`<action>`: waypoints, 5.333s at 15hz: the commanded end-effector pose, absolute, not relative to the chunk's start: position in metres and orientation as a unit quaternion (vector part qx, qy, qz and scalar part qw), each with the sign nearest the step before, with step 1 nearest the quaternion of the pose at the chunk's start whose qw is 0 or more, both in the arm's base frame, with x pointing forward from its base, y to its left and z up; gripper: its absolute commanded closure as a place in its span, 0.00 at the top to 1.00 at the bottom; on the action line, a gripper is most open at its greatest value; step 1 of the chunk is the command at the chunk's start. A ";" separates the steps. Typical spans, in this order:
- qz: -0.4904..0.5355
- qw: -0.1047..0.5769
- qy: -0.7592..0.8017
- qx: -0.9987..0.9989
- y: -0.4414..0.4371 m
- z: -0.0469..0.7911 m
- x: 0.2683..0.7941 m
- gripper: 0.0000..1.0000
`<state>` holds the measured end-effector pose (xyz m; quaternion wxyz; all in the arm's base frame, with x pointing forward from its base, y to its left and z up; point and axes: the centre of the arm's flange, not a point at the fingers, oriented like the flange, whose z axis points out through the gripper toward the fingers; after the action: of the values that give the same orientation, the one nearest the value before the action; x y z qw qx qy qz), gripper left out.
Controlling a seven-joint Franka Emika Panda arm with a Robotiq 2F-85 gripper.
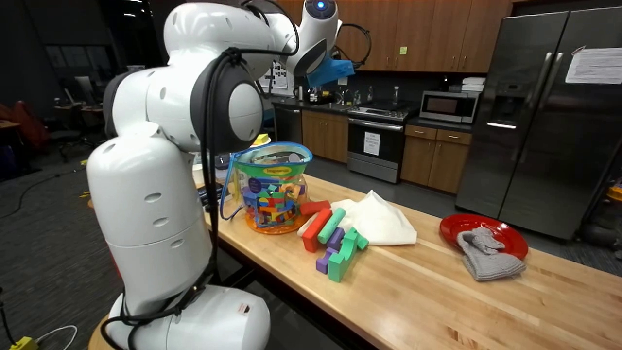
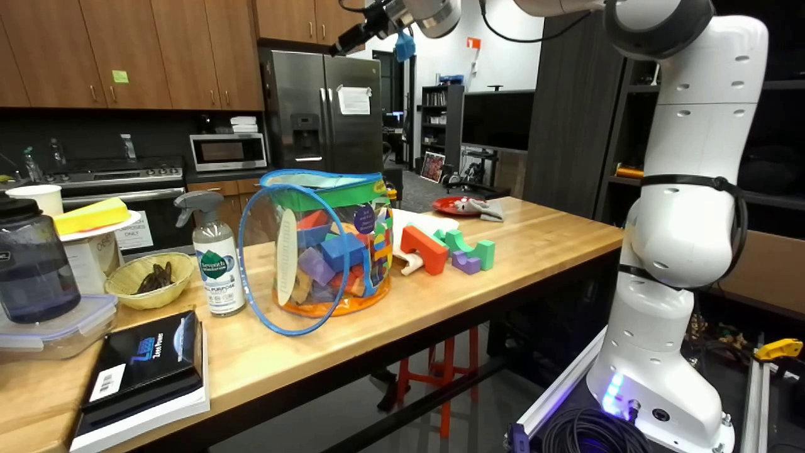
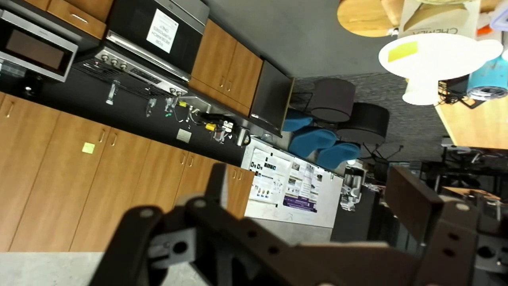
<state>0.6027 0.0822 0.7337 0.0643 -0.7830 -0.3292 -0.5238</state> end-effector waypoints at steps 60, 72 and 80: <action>-0.132 0.049 -0.591 -0.795 0.211 0.542 0.595 1.00; -0.030 0.036 -0.627 -0.778 0.219 0.515 0.592 1.00; -0.035 0.057 -0.634 -0.771 0.238 0.502 0.591 1.00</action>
<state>0.5924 0.2302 0.5042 0.0489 -0.7739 -0.6307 -0.0293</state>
